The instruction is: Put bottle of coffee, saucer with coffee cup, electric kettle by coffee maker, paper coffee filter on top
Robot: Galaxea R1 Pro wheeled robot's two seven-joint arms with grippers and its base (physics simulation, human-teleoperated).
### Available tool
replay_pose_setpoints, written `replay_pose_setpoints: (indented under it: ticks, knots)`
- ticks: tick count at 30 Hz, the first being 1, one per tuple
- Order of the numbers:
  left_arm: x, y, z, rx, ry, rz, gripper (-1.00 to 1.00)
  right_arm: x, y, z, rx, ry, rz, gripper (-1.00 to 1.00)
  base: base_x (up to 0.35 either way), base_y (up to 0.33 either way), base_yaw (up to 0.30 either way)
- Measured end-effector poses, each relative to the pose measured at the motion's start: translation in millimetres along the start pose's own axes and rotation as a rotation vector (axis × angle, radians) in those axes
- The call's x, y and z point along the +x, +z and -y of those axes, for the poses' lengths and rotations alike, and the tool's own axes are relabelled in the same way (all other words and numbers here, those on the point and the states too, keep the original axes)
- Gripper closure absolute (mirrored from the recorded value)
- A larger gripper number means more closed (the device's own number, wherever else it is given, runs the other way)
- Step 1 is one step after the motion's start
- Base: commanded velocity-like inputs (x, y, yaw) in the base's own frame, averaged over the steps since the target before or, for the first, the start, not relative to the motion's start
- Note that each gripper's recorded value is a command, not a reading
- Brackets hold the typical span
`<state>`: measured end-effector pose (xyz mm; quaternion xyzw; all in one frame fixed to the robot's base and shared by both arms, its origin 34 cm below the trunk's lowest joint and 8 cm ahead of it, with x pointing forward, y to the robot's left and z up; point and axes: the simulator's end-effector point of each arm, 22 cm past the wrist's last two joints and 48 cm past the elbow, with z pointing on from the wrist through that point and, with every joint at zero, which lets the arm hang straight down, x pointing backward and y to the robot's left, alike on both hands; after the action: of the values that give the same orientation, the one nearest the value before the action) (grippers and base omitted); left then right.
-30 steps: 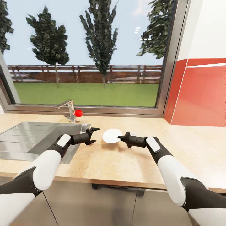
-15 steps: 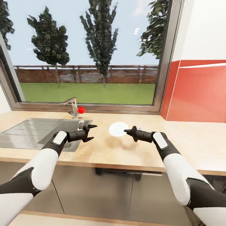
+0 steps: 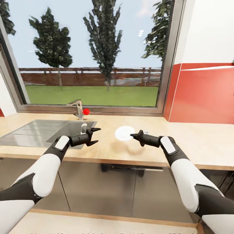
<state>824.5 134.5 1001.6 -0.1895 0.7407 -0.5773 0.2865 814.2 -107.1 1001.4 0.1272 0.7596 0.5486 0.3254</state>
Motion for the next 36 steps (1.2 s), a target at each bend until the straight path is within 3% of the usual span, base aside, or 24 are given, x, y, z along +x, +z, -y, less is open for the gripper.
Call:
replay_pose_setpoints:
  ticks: [4, 7, 10, 13, 15, 18, 21, 23, 26, 32, 36]
  knots:
    - [1, 0.8, 0, 0.001, -0.001, -0.002, -1.00, -4, -3.7, 3, 0.006, 0.000, 0.007, 1.00, -0.255, 0.000, 0.000]
    - [12, 6.3, 0, 0.001, -0.008, -0.033, -1.00, -6, -5.9, 4, 0.010, -0.001, 0.010, 1.00, -0.096, 0.000, 0.000]
    - [39, 17.4, 6, 0.057, -0.022, -0.104, -1.00, -11, -10.5, 8, 0.017, -0.003, 0.017, 1.00, -0.037, 0.000, 0.000]
    - [61, 23.0, 19, 0.125, 0.001, -0.169, -1.00, -13, -12.6, 9, 0.021, -0.004, 0.021, 1.00, -0.016, 0.000, 0.000]
    - [101, 25.7, 37, 0.214, 0.081, -0.301, -1.00, -16, -15.7, 12, 0.026, -0.006, 0.027, 1.00, -0.006, 0.000, 0.000]
    - [142, 18.8, 51, 0.310, 0.142, -0.445, -1.00, -19, -18.9, 14, 0.032, -0.007, 0.032, 1.00, -0.003, 0.000, 0.000]
    - [168, 11.4, 48, 0.359, 0.164, -0.523, -1.00, -21, -20.5, 16, 0.035, -0.008, 0.034, 1.00, -0.001, 0.000, 0.000]
    - [184, 5.5, 33, 0.368, 0.156, -0.560, -1.00, -21, -21.1, 16, 0.036, -0.008, 0.035, 1.00, 0.000, 0.000, 0.000]
    - [193, -1.1, 15, 0.361, 0.134, -0.571, -1.00, -22, -21.4, 16, 0.037, -0.009, 0.036, 1.00, 0.000, 0.000, 0.000]
    - [211, -19.6, -41, 0.295, 0.123, -0.593, -1.00, -22, -21.6, 17, 0.038, -0.009, 0.036, 1.00, 0.000, 0.000, 0.000]
    - [212, -54.8, -91, 0.241, 0.095, -0.592, -1.00, -22, -21.5, 17, 0.037, -0.009, 0.036, 1.00, 0.000, 0.000, 0.000]
